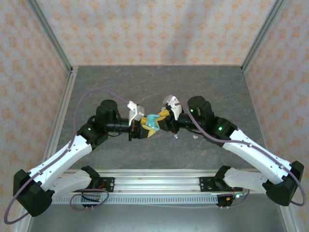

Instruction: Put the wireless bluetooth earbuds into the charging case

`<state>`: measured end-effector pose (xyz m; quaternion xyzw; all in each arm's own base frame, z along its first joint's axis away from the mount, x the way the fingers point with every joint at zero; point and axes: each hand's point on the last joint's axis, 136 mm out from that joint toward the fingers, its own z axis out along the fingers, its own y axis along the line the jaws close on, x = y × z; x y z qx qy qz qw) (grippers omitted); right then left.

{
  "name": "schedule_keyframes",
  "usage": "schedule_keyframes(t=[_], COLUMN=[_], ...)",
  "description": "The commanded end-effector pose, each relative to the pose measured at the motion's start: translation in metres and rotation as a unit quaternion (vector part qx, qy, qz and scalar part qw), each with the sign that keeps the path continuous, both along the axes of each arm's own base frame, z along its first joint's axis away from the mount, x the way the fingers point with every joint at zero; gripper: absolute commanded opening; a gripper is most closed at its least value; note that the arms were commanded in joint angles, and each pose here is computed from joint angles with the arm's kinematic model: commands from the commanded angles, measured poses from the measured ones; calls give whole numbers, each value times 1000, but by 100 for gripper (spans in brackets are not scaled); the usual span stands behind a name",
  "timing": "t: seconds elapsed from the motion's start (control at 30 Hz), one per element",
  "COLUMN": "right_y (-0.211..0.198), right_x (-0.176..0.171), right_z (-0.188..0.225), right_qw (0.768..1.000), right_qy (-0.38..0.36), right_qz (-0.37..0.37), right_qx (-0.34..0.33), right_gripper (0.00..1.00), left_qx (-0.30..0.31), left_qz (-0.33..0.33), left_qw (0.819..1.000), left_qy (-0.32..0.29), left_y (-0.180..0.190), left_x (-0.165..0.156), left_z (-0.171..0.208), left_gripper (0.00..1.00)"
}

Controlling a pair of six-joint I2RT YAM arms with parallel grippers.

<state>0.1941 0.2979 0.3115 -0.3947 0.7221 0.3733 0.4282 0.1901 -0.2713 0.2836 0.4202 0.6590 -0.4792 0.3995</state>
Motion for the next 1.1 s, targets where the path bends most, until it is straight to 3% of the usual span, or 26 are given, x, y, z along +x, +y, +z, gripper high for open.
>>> schedule_keyframes(t=[0.0,0.2,0.43,0.63,0.87,1.07], right_y=[-2,-5,-15,-53,-122,-125], right_x=[-7,-10,-14,8,46,60], right_z=[29,37,49,58,-3,-89], right_qw=[999,999,997,983,914,857], right_qy=[-16,-11,11,44,112,225], right_qz=[6,2,-23,-163,-386,-434], right_qx=[31,42,69,77,-58,-166], right_gripper=[38,50,55,56,56,48], left_qx=[-5,-2,7,18,28,34], left_qz=[5,12,33,48,60,68], left_qw=[1000,1000,999,999,998,997], left_qy=[-18,-9,-1,5,14,14], left_y=[2,2,7,14,19,21], left_x=[0,5,14,19,22,23], left_z=[15,13,7,0,-13,-17], left_gripper=[18,18,18,18,18,18])
